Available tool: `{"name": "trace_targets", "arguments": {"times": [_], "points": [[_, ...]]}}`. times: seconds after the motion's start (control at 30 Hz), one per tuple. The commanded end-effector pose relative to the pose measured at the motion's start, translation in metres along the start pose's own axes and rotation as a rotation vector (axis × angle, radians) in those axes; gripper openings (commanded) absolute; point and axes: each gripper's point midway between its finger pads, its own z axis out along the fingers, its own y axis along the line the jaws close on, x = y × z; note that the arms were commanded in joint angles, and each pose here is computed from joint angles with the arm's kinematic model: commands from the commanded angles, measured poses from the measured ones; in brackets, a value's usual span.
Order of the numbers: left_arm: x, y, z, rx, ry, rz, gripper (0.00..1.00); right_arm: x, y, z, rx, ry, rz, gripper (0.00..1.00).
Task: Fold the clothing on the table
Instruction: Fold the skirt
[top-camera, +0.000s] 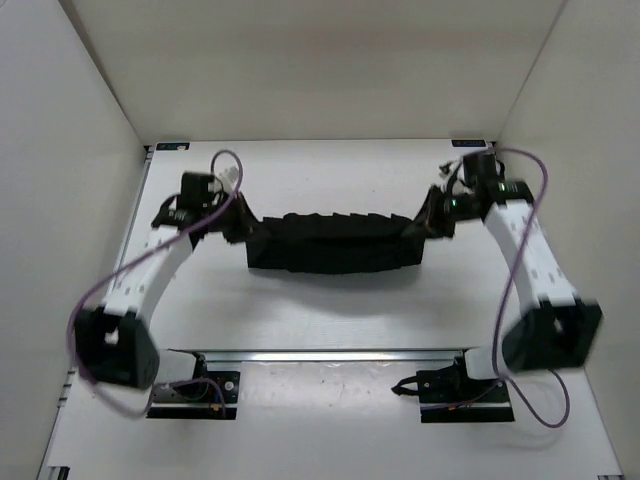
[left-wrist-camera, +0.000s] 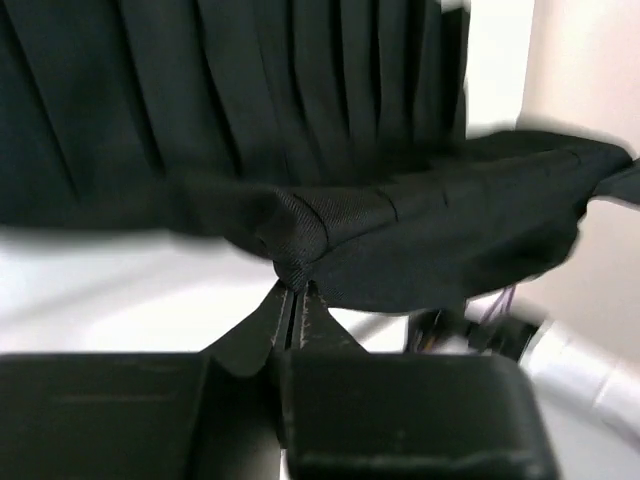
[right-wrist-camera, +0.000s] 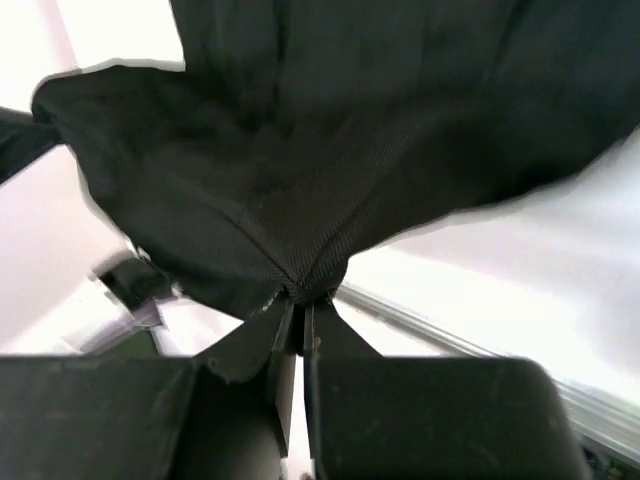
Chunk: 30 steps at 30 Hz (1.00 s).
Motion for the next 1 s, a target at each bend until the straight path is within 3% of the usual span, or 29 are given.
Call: {"name": "trace_targets", "arguments": {"times": [0.0,0.03,0.1,0.13,0.17,0.37,0.53,0.73,0.97], "points": [[-0.077,0.024,0.034,0.039,-0.061,-0.065,0.09,-0.106,-0.006,0.028,-0.043,-0.074,-0.047,0.00],[-0.099,0.038,0.052,0.051,-0.035,-0.121,0.23,-0.122,-0.020,0.049,-0.011,-0.038,-0.011,0.06],[-0.129,0.051,0.077,0.112,-0.011,-0.188,0.27,-0.180,-0.020,0.046,-0.017,-0.122,-0.020,0.25],[-0.142,0.054,0.091,0.177,0.006,-0.222,0.35,-0.190,-0.036,0.057,-0.002,-0.106,0.018,0.37],[-0.146,0.056,0.098,0.223,0.032,-0.278,0.47,-0.207,-0.036,0.049,-0.009,-0.144,0.014,0.38],[-0.151,0.041,0.091,0.308,-0.051,-0.283,0.46,-0.197,-0.065,0.049,0.020,-0.192,0.045,0.38],[-0.126,0.027,0.077,0.295,-0.085,-0.228,0.44,-0.148,-0.092,0.069,-0.031,-0.203,0.119,0.45],[-0.078,0.043,0.091,0.043,-0.077,-0.148,0.44,-0.099,-0.105,0.106,-0.017,-0.203,0.244,0.50],[-0.046,0.061,0.123,-0.061,-0.018,-0.148,0.42,-0.096,-0.112,0.131,0.039,-0.287,0.402,0.56]]}}
